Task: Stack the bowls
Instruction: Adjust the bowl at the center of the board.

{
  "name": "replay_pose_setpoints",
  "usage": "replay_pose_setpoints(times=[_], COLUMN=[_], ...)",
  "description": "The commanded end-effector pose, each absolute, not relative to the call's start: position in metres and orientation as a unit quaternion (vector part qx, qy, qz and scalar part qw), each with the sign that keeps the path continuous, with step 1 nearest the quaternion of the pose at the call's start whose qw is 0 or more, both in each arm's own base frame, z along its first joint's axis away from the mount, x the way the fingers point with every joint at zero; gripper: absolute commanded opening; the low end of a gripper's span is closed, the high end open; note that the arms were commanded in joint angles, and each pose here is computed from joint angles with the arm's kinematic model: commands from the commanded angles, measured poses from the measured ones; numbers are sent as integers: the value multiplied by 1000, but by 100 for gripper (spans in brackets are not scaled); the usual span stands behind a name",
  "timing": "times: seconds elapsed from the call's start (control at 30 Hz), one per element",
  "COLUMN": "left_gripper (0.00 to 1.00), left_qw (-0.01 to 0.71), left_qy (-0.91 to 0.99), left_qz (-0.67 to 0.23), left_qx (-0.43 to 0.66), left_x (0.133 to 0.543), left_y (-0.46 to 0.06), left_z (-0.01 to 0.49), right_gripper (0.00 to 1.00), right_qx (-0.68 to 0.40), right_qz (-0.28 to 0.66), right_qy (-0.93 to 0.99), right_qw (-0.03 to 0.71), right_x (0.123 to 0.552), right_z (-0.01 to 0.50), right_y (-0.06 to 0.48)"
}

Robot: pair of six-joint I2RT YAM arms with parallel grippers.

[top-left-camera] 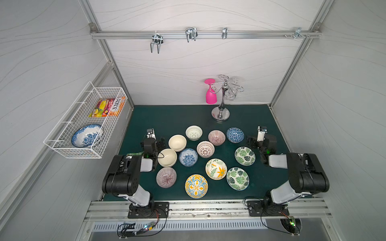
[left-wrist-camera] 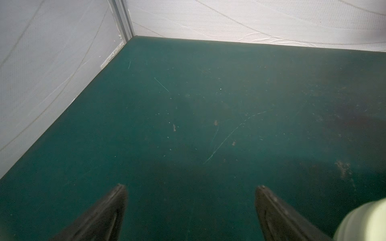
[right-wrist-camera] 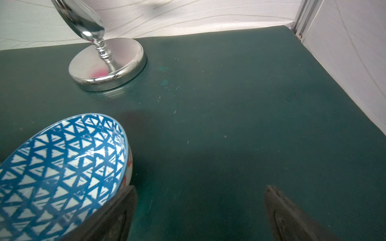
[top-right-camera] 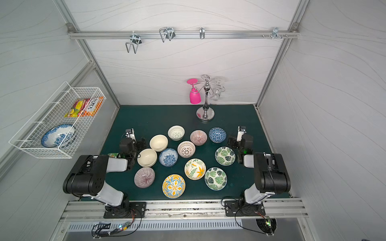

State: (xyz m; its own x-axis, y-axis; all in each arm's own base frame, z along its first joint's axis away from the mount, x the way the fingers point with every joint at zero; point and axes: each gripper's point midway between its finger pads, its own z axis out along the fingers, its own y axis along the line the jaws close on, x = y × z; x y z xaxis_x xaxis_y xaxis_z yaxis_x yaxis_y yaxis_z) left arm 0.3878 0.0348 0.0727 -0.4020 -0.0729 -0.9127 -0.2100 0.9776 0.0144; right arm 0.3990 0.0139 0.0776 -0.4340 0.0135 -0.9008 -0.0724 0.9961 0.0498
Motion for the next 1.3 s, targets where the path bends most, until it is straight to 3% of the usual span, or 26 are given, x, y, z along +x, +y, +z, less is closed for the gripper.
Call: replay_pose_setpoints(times=[0.0,1.0,1.27], left_gripper=[100,100,100], left_qw=[570,570,600], left_qy=[814,814,790], left_qz=[62,61,70], left_qx=[-89,-88,-109], left_x=[397,396,384], left_y=[35,34,41], left_z=[93,93,101], right_gripper=[99,99,99], right_qx=[-12,-17,-29], right_qz=[50,42,30], right_qy=[843,842,837], right_qw=[536,538,545], right_x=[403,402,400], right_z=[82,83,84], right_y=[14,15,21])
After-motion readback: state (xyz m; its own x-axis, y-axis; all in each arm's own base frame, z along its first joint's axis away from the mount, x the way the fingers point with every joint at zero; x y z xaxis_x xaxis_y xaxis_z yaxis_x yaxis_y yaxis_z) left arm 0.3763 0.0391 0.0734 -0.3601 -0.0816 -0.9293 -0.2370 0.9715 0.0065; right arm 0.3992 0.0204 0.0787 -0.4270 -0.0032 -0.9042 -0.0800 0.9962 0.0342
